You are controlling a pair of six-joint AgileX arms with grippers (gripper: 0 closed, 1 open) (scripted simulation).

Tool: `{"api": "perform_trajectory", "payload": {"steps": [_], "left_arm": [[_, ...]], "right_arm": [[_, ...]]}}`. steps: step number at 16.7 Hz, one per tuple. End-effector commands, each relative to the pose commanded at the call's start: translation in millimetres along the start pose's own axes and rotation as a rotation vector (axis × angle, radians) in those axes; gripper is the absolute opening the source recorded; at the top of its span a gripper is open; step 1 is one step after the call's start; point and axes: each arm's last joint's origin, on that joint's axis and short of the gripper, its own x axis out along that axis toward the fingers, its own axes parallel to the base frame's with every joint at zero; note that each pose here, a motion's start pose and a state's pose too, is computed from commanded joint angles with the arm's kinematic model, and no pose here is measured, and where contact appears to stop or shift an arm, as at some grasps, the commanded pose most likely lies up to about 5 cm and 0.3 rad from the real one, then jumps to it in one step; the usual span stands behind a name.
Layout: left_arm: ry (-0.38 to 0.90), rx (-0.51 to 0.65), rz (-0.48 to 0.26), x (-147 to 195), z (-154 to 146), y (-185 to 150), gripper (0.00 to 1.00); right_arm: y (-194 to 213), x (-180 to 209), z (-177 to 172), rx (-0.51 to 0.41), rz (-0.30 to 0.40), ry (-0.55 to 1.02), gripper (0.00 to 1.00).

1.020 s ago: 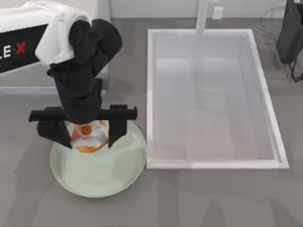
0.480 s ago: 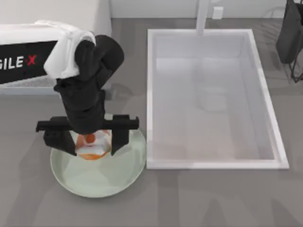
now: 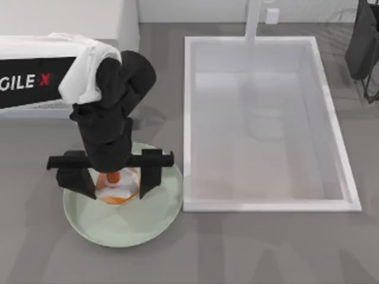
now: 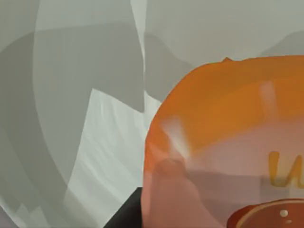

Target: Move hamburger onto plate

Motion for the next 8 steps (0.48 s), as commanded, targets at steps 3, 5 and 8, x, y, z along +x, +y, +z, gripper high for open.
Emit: {"api": "perform_trajectory", "payload": {"steps": [3, 5, 8], "left_arm": [[0.000, 0.000, 0.000, 0.0, 0.0, 0.0, 0.38], [0.000, 0.000, 0.000, 0.0, 0.0, 0.0, 0.53], [0.000, 0.000, 0.000, 0.0, 0.0, 0.0, 0.75]], "right_arm": [[0.0, 0.0, 0.0, 0.000, 0.000, 0.000, 1.00], [0.0, 0.0, 0.0, 0.000, 0.000, 0.000, 1.00], [0.0, 0.0, 0.0, 0.000, 0.000, 0.000, 1.00]]}}
